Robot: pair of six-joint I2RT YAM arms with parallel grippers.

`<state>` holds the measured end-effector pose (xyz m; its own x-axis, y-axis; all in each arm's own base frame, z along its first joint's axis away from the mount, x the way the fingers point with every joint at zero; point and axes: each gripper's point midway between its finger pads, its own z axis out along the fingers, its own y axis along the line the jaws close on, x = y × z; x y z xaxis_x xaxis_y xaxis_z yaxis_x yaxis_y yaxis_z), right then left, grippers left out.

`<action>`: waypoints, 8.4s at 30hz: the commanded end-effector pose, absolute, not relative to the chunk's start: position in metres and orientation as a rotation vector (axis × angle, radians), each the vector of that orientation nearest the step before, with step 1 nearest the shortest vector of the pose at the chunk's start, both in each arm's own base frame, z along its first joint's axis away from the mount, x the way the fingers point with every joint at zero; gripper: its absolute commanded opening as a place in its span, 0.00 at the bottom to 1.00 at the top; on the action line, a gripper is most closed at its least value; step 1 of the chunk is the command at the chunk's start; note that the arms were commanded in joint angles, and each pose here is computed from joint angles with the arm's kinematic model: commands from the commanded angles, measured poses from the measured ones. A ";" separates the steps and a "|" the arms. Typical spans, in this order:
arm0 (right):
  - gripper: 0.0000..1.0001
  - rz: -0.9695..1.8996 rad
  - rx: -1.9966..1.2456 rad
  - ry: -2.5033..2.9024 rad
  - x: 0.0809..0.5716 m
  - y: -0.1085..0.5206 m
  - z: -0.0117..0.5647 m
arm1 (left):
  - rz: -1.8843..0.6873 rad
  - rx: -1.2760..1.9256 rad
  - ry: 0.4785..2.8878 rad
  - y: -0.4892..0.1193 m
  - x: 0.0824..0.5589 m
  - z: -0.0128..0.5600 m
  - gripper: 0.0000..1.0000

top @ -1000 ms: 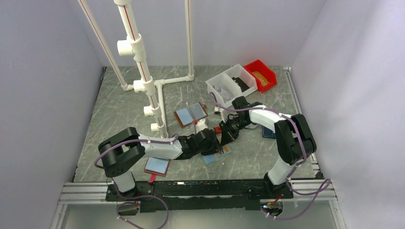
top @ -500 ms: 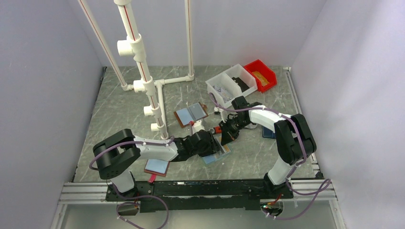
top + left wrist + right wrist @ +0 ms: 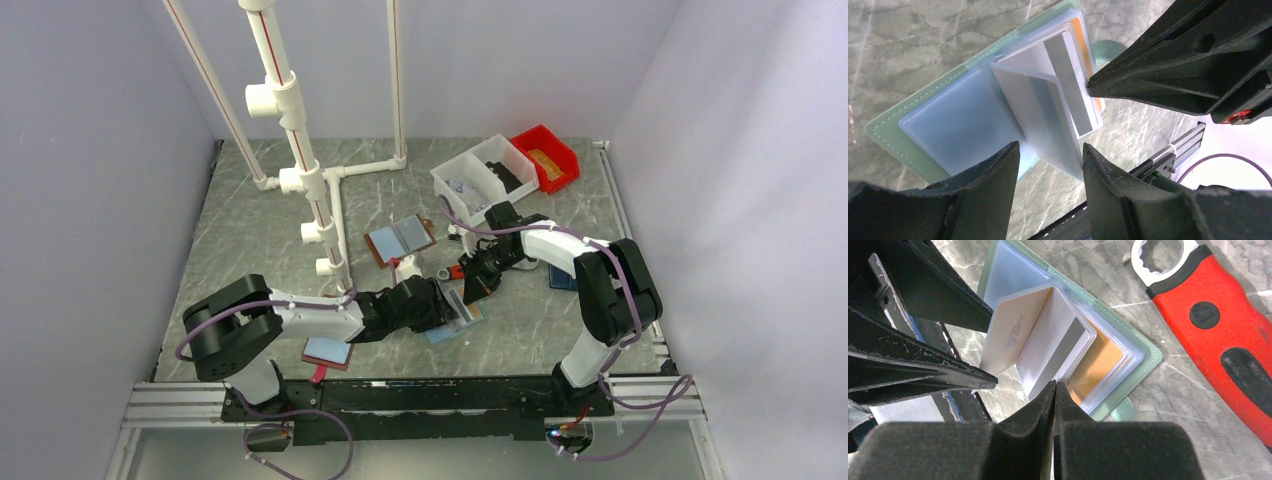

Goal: Take the credit cards out of the card holder
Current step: Remove the credit card from the card holder, then place the credit card in the storage box.

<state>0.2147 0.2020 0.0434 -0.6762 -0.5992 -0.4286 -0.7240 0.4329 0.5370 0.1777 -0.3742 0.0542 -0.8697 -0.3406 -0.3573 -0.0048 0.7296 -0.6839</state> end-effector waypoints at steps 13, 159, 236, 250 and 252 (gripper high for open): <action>0.05 1.074 -1.181 2.470 0.219 0.206 0.047 | -0.937 -0.356 2.495 -0.349 0.168 0.044 0.49; 0.19 1.712 -1.207 1.973 0.177 0.218 0.153 | -1.403 0.012 1.811 -0.356 0.176 0.143 0.00; 0.00 0.726 -1.080 2.189 0.323 0.107 0.170 | -1.023 -0.119 2.243 -0.261 0.144 0.065 0.00; 0.00 0.305 -0.723 2.193 0.433 0.044 0.212 | -1.059 -0.097 2.201 -0.258 0.142 0.089 0.23; 0.00 0.280 -0.674 2.196 0.445 0.036 0.213 | -1.060 -0.096 2.195 -0.257 0.142 0.090 0.25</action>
